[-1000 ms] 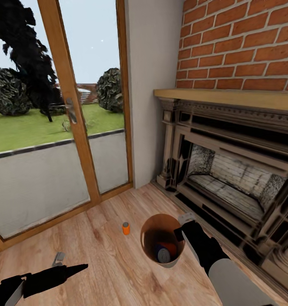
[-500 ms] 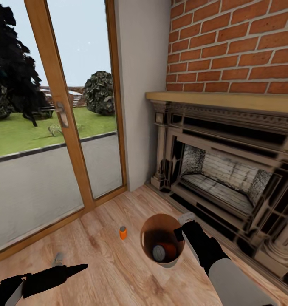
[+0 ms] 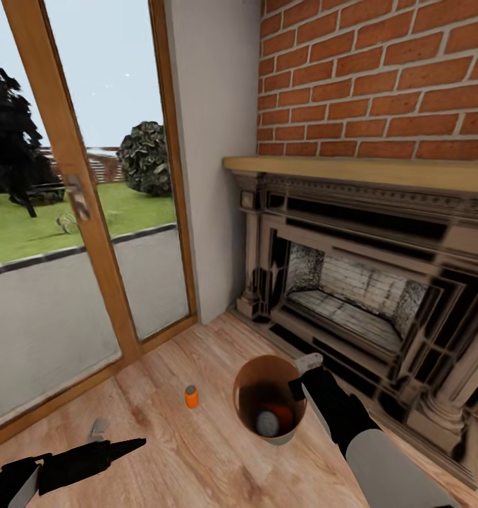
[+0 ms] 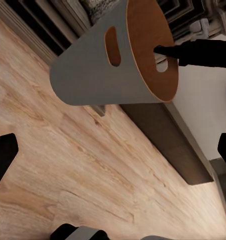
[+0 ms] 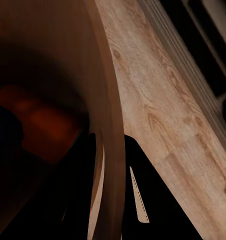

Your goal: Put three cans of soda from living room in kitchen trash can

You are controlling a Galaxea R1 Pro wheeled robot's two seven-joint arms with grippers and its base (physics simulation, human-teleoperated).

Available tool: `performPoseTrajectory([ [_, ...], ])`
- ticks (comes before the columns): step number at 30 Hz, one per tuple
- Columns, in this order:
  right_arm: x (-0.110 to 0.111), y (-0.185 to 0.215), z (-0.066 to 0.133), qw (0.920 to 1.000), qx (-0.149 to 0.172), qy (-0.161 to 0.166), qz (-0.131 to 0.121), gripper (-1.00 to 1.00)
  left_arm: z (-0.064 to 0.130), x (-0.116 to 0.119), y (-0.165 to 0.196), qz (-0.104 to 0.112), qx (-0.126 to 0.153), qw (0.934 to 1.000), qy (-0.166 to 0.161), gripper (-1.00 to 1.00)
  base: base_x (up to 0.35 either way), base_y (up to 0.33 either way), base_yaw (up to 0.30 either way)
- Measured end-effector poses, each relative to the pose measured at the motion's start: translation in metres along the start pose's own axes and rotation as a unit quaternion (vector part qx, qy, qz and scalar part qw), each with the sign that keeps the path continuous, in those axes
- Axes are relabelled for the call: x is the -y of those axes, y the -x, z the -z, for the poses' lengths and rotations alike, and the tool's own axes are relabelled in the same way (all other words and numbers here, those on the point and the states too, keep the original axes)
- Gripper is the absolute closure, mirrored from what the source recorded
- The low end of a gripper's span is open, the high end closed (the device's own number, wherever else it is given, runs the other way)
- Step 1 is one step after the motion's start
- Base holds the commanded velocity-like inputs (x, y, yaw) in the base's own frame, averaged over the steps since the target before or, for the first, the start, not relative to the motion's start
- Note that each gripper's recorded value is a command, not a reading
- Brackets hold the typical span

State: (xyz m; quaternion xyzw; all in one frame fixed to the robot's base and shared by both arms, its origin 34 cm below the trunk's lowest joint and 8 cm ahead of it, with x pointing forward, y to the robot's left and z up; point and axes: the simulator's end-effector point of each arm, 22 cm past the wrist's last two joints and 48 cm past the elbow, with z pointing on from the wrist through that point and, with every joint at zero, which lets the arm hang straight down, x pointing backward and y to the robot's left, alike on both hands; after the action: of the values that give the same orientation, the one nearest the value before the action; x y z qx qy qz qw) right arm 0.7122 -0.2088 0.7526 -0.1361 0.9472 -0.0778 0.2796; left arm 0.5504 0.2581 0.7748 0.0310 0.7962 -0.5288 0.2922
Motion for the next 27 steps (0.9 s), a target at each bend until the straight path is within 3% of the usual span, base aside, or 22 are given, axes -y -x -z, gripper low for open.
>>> performPoseTrajectory([
  [8,0.0009,0.0,0.0001,1.0,0.0,-0.002,0.002,1.0,0.0,0.0001,0.0001,0.0,0.0,1.0,0.0,-1.0,0.331,0.117,-0.006],
  [27,-0.0005,0.0002,0.0002,1.0,0.0,0.001,-0.001,1.0,0.0,0.0001,0.0001,0.0,0.0,1.0,0.0,-1.0,0.294,0.24,0.0],
])
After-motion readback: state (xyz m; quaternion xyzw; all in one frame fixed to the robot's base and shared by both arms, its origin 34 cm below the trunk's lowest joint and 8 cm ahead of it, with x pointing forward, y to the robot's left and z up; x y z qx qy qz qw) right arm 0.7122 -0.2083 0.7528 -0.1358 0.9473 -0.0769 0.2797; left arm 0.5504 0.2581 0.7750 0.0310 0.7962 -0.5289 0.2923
